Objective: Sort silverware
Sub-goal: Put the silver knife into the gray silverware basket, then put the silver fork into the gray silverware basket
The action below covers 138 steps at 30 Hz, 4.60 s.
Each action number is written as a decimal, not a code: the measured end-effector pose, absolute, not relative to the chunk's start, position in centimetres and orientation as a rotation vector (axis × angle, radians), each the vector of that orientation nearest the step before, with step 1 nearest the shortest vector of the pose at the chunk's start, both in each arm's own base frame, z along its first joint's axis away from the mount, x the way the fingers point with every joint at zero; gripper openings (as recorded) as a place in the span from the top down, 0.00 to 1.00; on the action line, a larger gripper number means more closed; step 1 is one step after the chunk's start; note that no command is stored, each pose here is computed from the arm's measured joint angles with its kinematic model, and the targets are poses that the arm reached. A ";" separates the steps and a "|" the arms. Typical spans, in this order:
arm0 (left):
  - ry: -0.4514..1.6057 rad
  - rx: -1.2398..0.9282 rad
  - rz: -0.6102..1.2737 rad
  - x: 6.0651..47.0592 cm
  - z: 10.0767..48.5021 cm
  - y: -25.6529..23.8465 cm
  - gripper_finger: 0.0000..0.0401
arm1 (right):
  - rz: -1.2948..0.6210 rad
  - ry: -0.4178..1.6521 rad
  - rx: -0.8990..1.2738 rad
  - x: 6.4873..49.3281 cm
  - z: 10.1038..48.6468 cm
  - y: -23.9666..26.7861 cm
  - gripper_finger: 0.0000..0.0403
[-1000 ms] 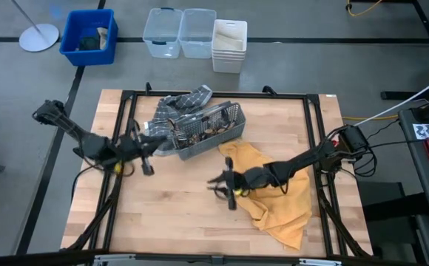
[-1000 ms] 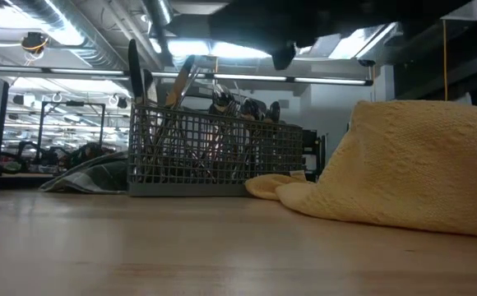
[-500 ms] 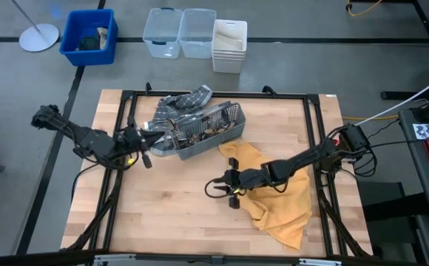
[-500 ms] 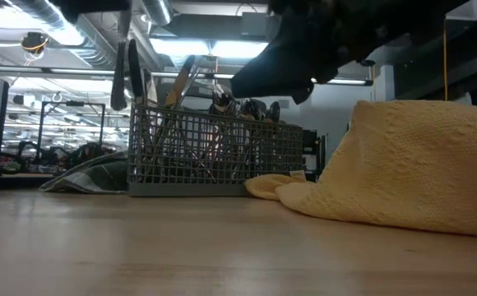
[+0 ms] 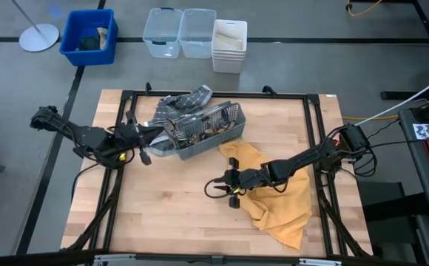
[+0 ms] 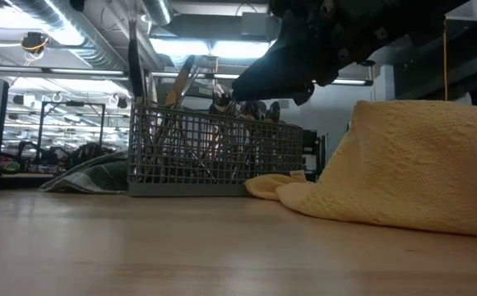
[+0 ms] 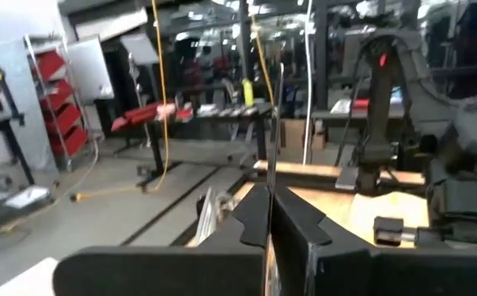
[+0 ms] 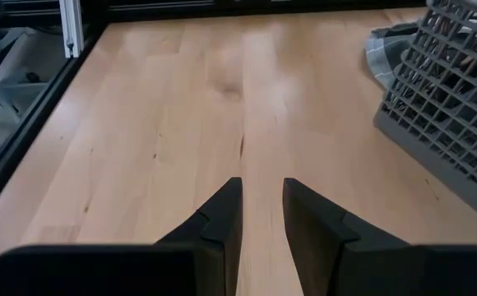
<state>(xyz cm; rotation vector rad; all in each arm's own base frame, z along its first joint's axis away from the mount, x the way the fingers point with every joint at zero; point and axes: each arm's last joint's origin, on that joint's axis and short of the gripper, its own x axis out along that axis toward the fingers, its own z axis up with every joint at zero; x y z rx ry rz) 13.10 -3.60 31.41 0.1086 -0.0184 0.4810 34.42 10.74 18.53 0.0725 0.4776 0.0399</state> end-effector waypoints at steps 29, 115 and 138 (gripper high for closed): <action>0.359 -0.071 0.548 16.5 22.6 -3.4 0.99 | 0.036 0.491 0.061 34.4 18.4 10.7 0.78; 0.194 -0.580 0.851 12.9 26.3 14.5 0.69 | -0.216 0.604 -0.033 29.4 41.7 -21.8 0.78; 0.938 -0.425 0.660 11.4 19.5 15.7 0.69 | -0.179 0.681 -0.039 29.1 41.0 -21.4 0.78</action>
